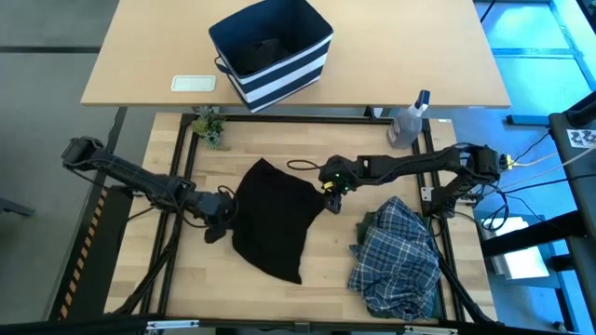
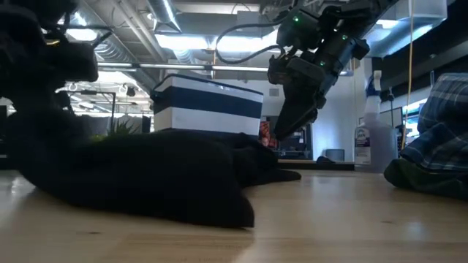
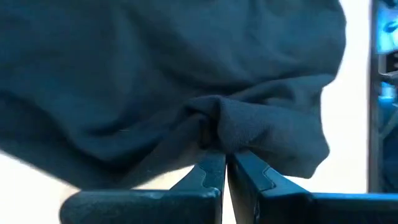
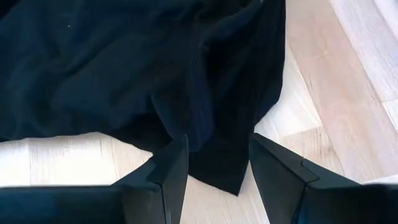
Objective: Fold Laundry from Bin
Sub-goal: Fold the black shirt
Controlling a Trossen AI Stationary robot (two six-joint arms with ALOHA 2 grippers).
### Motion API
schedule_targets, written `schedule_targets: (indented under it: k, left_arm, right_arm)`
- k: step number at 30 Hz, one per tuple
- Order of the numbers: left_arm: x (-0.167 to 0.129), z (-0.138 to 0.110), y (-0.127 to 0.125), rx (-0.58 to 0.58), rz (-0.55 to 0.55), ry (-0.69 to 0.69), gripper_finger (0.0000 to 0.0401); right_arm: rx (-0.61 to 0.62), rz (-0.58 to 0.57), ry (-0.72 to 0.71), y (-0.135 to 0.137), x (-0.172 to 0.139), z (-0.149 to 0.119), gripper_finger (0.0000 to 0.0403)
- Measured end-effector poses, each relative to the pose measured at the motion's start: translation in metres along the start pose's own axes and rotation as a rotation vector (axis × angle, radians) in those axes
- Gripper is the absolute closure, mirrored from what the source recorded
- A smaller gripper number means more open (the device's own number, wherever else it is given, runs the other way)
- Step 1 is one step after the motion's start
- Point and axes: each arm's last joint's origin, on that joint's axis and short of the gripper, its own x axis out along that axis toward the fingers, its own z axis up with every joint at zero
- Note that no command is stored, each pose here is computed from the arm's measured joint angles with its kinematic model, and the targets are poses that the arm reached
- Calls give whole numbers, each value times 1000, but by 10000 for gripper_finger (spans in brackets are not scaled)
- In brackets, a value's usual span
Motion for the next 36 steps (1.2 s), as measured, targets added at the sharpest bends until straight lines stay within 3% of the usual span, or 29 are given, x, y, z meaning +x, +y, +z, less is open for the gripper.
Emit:
schedule_targets:
  k: [3, 6, 14, 19, 23, 26, 29, 32, 34, 36]
  left_arm:
    - [0, -2, 5, -16, 33, 41, 394]
    - [-1, -7, 6, -39, -23, 147, 380]
    - [-1, -21, -8, -66, -130, 296, 292]
    - [-4, -33, -9, -178, -115, 433, 241]
    - [-7, -43, -13, -305, -115, 591, 232]
    - [-8, -46, -20, -318, -158, 625, 238]
    - [-6, -38, -34, -242, -295, 486, 243]
    - [-7, -22, -49, -107, -424, 191, 244]
    - [-9, -13, -53, -4, -417, -23, 244]
    - [-8, -8, -51, 72, -325, -175, 244]
  right_arm:
    - [0, 1, 0, 0, 0, 0, 236]
    - [-1, 1, 0, 0, 0, 0, 236]
    - [-24, -18, -4, -1, 0, 0, 236]
    - [-26, -18, -5, 0, 0, 0, 236]
    - [-30, -18, -5, -1, 0, 0, 236]
    - [-34, -18, -5, 0, 0, 0, 236]
    - [-53, -18, -5, 0, 0, 0, 236]
    - [-70, 3, -1, 0, 0, 0, 236]
    - [-78, 28, 3, 1, 1, 0, 236]
    - [-84, 46, 13, 4, 5, -1, 236]
